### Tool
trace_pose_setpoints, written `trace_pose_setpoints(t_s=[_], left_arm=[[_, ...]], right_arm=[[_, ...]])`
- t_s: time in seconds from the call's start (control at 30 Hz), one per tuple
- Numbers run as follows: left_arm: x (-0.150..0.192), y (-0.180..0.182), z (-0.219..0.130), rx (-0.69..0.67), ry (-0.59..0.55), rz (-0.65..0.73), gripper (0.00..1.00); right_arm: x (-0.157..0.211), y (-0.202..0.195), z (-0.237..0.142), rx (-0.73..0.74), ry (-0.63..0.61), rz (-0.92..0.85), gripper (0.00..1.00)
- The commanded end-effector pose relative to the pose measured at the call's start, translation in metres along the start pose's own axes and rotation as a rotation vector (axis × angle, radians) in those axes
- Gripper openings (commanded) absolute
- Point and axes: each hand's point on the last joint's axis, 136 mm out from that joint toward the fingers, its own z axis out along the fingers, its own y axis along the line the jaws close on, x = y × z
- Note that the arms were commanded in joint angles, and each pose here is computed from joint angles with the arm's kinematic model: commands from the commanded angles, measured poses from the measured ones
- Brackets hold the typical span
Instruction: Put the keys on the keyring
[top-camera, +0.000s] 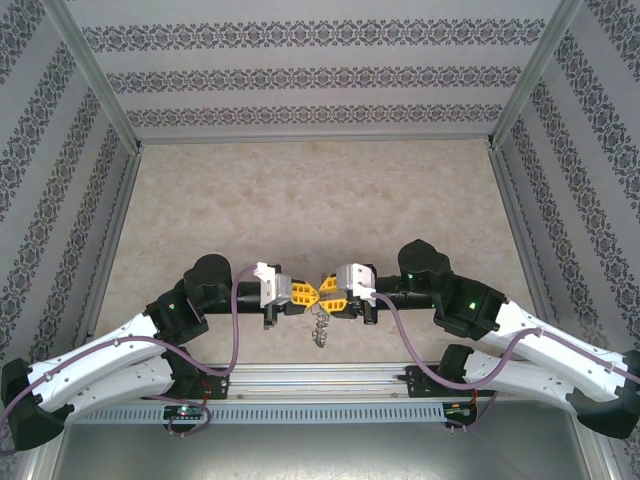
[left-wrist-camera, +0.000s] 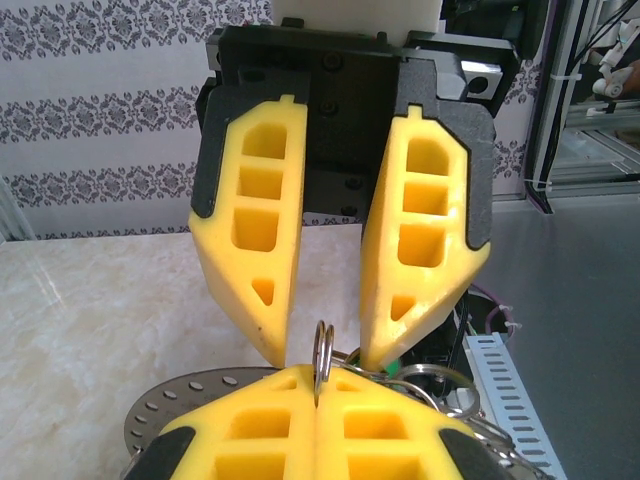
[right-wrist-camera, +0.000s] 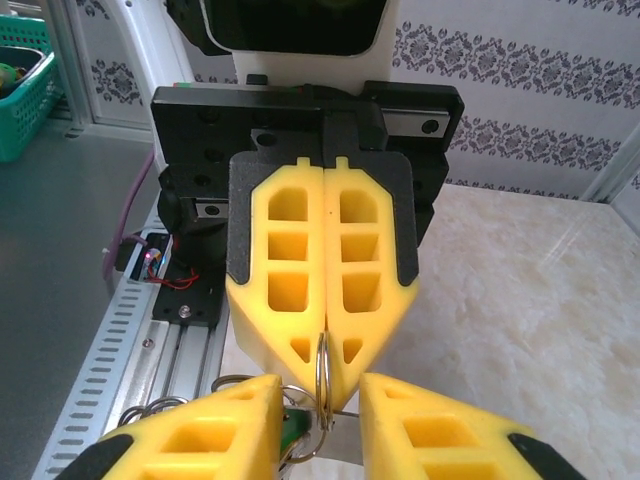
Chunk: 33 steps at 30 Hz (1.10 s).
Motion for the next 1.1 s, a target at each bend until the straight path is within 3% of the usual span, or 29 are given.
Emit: trace_pose_setpoints(t_s=[0.0, 0.2, 0.3, 0.43, 0.57, 0.7, 0.73, 0.77, 0.9, 1.07], left_arm=[[-0.023, -0.001, -0.003, 0.0, -0.076, 0.046, 0.0], [-0.019, 0.001, -0.006, -0.016, -0.021, 0.047, 0.0], [-0.006, 0.009, -0.006, -0.054, 0.079, 0.04, 0.0], [0.011, 0.018, -0.007, -0.085, 0.223, 0.042, 0.13], [0.02, 0.023, -0.007, -0.096, 0.319, 0.042, 0.14], [0.027, 0.028, -0.003, -0.103, 0.371, 0.037, 0.11], [0.029, 0.028, -0.003, -0.101, 0.381, 0.035, 0.02], [0.03, 0.028, -0.002, -0.099, 0.384, 0.033, 0.0], [0.024, 0.026, -0.001, -0.102, 0.333, 0.031, 0.0], [-0.005, 0.017, -0.008, -0.098, 0.152, 0.061, 0.0]], right_arm=[[-0.002, -0.006, 0.0, 0.04, 0.003, -0.002, 0.24], [0.005, -0.013, 0.001, 0.078, 0.051, -0.014, 0.0], [0.011, -0.016, 0.002, 0.081, 0.1, -0.023, 0.0], [0.012, -0.019, 0.004, 0.077, 0.141, -0.038, 0.0], [0.015, -0.022, 0.008, 0.071, 0.194, -0.056, 0.0], [0.018, -0.027, 0.014, 0.077, 0.256, -0.062, 0.0], [0.02, -0.028, 0.016, 0.078, 0.272, -0.064, 0.0], [0.021, -0.028, 0.017, 0.075, 0.283, -0.065, 0.0], [0.017, -0.024, 0.016, 0.061, 0.257, -0.062, 0.0], [0.01, -0.018, 0.006, 0.087, 0.163, -0.025, 0.3]])
